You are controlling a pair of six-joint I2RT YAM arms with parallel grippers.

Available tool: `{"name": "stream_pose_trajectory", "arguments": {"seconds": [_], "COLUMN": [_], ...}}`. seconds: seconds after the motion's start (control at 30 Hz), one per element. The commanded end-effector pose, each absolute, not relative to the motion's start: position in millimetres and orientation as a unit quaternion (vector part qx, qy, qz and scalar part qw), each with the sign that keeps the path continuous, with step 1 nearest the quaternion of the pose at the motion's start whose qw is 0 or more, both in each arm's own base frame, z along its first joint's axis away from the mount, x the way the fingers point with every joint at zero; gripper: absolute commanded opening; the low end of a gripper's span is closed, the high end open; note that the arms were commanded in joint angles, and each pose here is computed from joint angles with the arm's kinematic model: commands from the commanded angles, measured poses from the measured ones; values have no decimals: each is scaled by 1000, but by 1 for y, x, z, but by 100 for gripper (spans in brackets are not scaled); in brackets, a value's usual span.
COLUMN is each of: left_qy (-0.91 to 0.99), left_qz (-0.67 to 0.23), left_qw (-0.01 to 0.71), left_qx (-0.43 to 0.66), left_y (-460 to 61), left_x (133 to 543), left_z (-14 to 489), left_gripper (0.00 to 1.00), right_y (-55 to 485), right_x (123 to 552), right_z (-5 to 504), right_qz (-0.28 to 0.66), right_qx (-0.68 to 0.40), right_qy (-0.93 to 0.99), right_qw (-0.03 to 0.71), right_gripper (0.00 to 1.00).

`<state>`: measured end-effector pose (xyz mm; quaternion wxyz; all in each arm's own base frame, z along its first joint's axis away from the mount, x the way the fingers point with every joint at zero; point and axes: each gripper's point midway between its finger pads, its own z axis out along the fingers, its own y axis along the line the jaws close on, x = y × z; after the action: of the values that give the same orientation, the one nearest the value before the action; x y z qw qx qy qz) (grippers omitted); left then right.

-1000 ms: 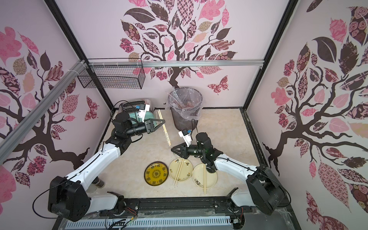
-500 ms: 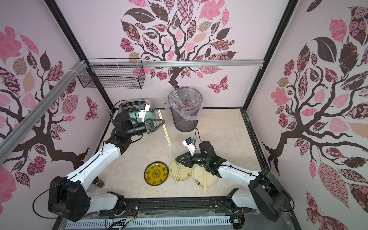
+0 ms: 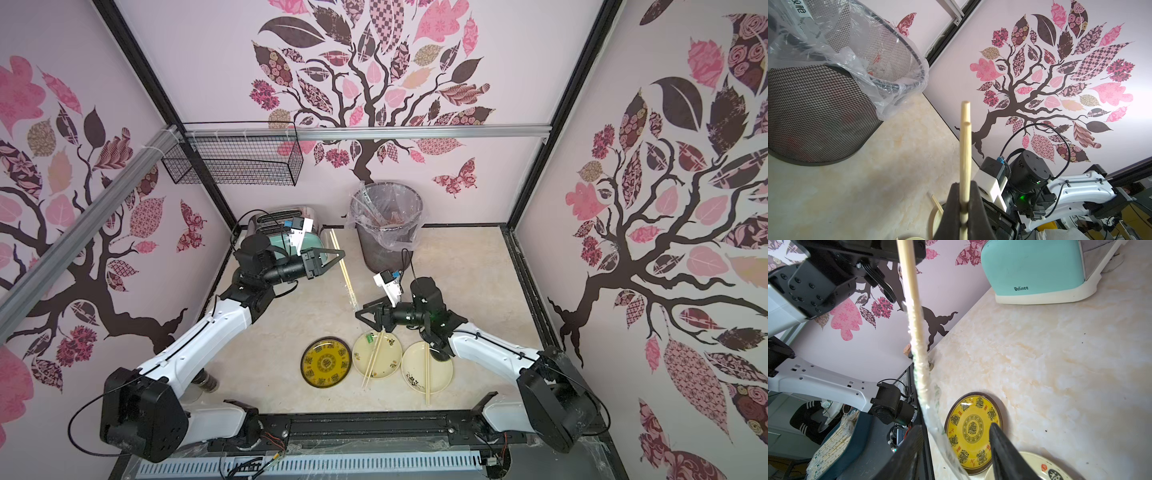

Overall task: Remove the packaging of disposable chopsticks
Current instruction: Remove the packet bag from the disposable chopsticks.

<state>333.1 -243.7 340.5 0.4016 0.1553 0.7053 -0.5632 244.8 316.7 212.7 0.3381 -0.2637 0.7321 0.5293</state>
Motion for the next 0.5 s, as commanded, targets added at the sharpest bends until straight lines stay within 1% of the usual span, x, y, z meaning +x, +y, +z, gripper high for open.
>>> {"name": "stream_pose_trajectory", "arguments": {"seconds": [0.0, 0.1, 0.2, 0.27, 0.47], "left_qy": [698, 697, 698, 697, 698], "left_qz": [-566, -567, -567, -566, -567], "left_qw": [407, 407, 407, 408, 406], "left_qx": [163, 163, 164, 164, 164], "left_y": [-242, -242, -242, -242, -243], "left_x": [331, 331, 331, 331, 331], "left_z": [345, 345, 345, 346, 345], "left_gripper": [0, 0, 0, 0, 0], "right_y": [323, 322, 320, 318, 310], "right_x": [246, 244, 241, 238, 231], "right_z": [225, 221, 214, 210, 201], "right_qz": [538, 539, 539, 539, 535], "right_qx": [-279, -276, -272, -268, -260], "right_qy": [717, 720, 724, 727, 734], "right_qw": [343, 340, 333, 329, 326], "right_gripper": [41, 28, 18, 13, 2]}}
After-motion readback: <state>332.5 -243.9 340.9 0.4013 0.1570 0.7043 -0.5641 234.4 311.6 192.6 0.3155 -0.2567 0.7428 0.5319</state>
